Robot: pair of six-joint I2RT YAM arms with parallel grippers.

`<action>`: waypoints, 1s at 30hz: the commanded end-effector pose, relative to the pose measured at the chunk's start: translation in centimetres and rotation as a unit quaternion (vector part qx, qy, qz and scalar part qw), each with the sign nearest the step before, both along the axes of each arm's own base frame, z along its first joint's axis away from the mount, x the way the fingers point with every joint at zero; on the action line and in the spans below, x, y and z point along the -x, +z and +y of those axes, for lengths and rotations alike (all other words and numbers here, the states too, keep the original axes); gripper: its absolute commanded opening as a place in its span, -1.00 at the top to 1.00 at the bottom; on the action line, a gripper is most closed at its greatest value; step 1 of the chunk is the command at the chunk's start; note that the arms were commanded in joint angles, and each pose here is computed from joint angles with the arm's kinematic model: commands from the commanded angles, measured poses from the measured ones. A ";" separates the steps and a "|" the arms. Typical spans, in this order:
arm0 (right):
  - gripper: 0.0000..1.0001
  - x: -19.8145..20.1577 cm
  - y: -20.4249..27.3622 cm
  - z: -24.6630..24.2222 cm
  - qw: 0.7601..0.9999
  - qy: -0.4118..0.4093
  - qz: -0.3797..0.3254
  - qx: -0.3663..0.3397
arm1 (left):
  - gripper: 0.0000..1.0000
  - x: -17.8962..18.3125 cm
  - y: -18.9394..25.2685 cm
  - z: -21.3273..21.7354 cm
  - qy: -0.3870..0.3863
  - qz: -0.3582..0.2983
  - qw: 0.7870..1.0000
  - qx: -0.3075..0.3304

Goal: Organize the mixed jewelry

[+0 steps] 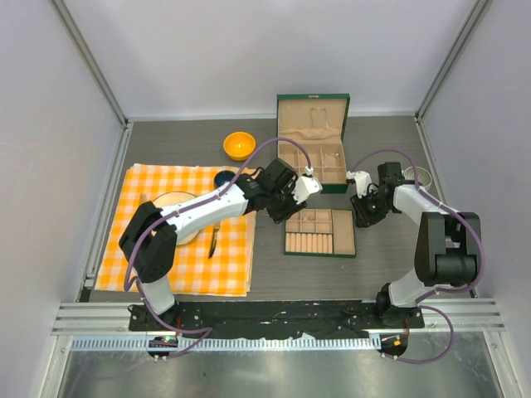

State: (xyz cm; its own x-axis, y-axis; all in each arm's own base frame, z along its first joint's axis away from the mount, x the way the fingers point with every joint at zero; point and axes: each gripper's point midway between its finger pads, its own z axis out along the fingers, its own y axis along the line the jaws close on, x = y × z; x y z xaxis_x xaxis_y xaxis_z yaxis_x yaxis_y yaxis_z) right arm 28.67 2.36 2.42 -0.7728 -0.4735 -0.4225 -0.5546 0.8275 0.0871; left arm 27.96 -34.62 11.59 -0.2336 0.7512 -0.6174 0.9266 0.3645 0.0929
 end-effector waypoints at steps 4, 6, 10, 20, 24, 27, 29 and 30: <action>0.37 -2.1 1.0 0.4 0.999 0.013 -0.030 -0.004 | 0.16 -0.7 2.4 0.0 0.004 -0.030 0.999 0.029; 0.37 -2.1 0.9 0.4 0.999 0.015 -0.029 -0.004 | 0.16 -0.8 2.3 0.1 0.005 -0.030 0.999 0.028; 0.37 -2.0 0.6 0.6 1.000 0.016 -0.024 -0.005 | 0.16 -0.7 2.1 0.1 0.005 -0.029 0.999 0.027; 0.48 -1.4 0.0 0.4 1.000 0.016 -0.015 0.000 | 0.17 -1.0 2.3 0.6 0.011 -0.030 0.999 0.029; 0.72 -1.2 0.8 0.2 1.000 0.015 -0.023 0.007 | 0.16 -0.9 2.5 0.8 0.013 -0.031 0.999 0.031; 0.86 -1.2 2.0 0.1 0.999 0.016 -0.031 0.011 | 0.17 -0.9 3.0 1.0 0.017 -0.033 0.999 0.037; 0.92 -1.4 3.7 0.1 0.999 0.018 -0.046 0.012 | 0.17 -0.9 3.4 1.1 0.021 -0.032 0.998 0.044; 0.97 -1.5 4.3 0.2 0.999 0.018 -0.050 0.010 | 0.17 -0.7 3.6 1.0 0.019 -0.030 0.998 0.050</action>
